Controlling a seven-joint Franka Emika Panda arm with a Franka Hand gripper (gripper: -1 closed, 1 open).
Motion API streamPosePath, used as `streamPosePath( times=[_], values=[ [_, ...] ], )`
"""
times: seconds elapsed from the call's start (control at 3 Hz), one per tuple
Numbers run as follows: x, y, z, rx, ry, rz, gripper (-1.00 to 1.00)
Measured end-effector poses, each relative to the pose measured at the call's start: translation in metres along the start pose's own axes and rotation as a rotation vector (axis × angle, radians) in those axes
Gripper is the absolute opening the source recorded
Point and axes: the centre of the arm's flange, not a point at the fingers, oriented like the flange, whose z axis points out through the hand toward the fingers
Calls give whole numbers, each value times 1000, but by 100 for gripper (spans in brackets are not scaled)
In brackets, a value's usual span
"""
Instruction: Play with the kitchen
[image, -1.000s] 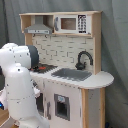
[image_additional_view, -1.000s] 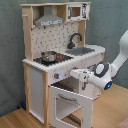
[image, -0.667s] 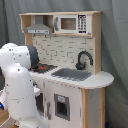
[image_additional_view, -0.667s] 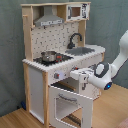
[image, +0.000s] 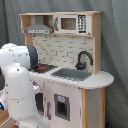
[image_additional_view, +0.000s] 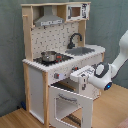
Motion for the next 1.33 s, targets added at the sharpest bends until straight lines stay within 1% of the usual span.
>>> streamPosePath(
  times=[0.33, 0.67, 1.0, 1.33],
  values=[
    [-2, 2, 0, 24, 21, 117, -100],
    [-2, 1, -1, 30, 27, 132, -100],
    [-1, 0, -1, 34, 30, 138, 100],
    [3, -4, -5, 73, 76, 194, 100]
  ],
)
